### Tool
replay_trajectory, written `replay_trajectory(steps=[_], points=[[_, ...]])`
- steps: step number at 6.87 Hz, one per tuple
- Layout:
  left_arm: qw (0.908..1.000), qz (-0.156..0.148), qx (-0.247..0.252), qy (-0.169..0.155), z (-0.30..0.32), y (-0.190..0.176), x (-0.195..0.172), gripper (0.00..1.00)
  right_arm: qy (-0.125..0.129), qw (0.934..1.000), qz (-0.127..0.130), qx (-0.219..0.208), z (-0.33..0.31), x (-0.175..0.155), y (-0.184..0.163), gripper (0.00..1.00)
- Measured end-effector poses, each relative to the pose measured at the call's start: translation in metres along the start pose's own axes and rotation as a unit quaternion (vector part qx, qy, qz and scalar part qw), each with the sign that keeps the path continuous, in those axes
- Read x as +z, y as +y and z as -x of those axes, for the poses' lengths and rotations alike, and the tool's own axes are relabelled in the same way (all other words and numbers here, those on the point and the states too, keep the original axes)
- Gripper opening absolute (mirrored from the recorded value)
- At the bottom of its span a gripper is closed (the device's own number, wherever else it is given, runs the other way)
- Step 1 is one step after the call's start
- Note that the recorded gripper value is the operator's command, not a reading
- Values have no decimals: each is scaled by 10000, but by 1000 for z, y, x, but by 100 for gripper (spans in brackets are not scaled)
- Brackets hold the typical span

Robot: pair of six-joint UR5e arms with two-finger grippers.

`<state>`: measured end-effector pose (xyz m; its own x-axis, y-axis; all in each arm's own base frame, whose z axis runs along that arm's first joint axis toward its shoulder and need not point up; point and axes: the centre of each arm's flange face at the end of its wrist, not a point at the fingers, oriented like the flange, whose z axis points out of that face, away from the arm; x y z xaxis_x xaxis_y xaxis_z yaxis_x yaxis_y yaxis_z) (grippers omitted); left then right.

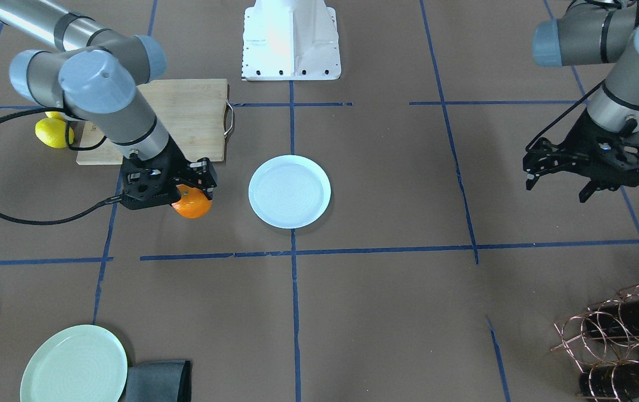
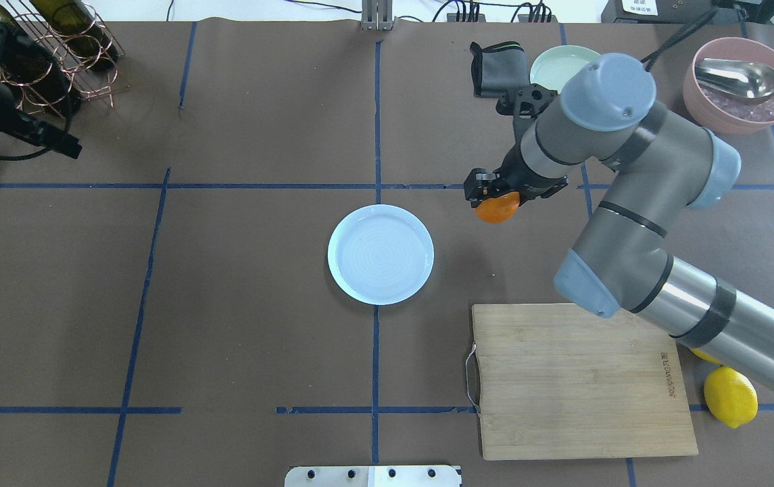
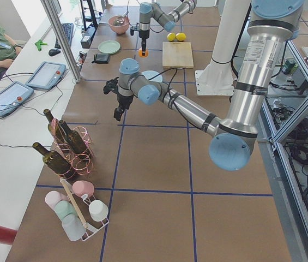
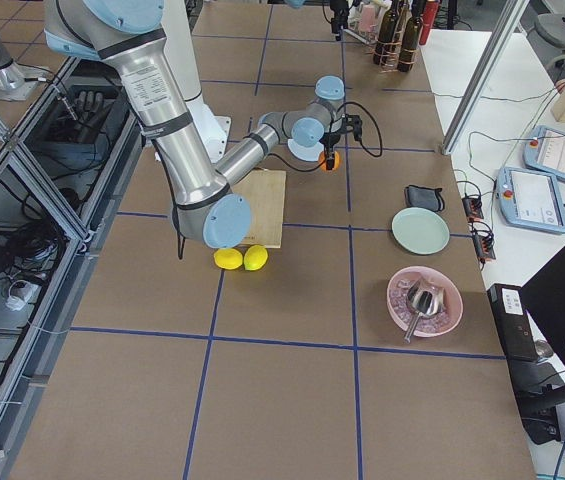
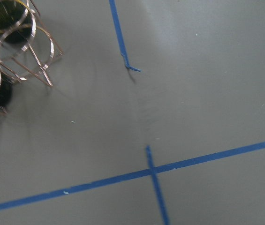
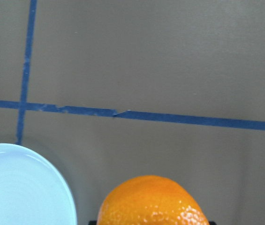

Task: Pick orange to plate
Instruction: 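Carry the orange with the right gripper over the light blue plate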

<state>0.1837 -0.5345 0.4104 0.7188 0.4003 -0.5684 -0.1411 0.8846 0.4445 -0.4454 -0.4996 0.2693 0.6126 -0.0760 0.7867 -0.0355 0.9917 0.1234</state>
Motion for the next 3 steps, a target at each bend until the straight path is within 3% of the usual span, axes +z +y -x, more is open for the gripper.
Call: replay_trajectory(steps=[3], points=[[9981, 184, 497, -307, 73, 46, -6, 100, 132, 9998, -79, -109, 99, 40, 22, 0]])
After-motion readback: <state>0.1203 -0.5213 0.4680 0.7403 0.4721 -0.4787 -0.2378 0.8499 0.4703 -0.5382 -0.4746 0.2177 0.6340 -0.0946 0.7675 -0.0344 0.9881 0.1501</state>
